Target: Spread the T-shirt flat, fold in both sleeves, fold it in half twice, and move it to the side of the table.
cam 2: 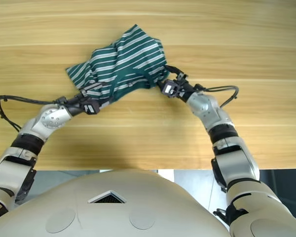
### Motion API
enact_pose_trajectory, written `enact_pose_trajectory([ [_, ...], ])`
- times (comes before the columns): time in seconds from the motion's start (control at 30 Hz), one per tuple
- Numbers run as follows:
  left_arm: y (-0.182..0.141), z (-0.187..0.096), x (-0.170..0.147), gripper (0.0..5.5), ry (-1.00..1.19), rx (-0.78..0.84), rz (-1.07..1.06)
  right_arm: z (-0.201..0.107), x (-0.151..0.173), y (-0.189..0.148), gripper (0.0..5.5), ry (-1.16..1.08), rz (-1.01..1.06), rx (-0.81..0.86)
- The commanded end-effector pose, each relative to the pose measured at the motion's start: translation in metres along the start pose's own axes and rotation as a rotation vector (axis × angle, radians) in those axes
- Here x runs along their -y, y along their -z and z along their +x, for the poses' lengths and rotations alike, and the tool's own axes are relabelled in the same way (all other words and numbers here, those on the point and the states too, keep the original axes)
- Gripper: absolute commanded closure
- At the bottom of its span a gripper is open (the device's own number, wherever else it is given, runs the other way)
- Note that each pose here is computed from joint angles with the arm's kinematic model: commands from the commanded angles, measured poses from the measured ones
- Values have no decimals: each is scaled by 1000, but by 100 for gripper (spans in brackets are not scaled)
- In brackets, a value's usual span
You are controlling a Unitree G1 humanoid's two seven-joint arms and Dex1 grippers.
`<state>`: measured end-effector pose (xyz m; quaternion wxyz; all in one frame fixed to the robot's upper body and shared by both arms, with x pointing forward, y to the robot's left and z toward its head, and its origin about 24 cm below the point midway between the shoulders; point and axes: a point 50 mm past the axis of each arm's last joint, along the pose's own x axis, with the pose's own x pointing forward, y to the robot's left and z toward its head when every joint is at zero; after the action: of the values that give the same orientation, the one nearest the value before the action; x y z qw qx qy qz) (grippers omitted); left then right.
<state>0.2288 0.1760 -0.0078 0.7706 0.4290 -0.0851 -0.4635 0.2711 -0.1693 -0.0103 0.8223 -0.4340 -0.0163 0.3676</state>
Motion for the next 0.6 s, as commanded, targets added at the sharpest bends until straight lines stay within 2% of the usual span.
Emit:
enact_pose_trajectory([
  [0.03,0,-8,-4,258,4,-14,16,-4,-16,8,241,-84,-8,-54],
  [0.17,0,-12,-6,258,6,-32,36,-12,-13,11,241,-81,-5,-56],
  [0.33,14,-21,1,258,64,-134,52,-27,-7,14,241,-77,0,-52],
  [0.47,31,-29,7,258,100,-242,62,-30,-6,14,241,-83,0,-59],
  [0.6,38,-33,11,258,109,-272,56,-30,-7,16,241,-86,-5,-78],
])
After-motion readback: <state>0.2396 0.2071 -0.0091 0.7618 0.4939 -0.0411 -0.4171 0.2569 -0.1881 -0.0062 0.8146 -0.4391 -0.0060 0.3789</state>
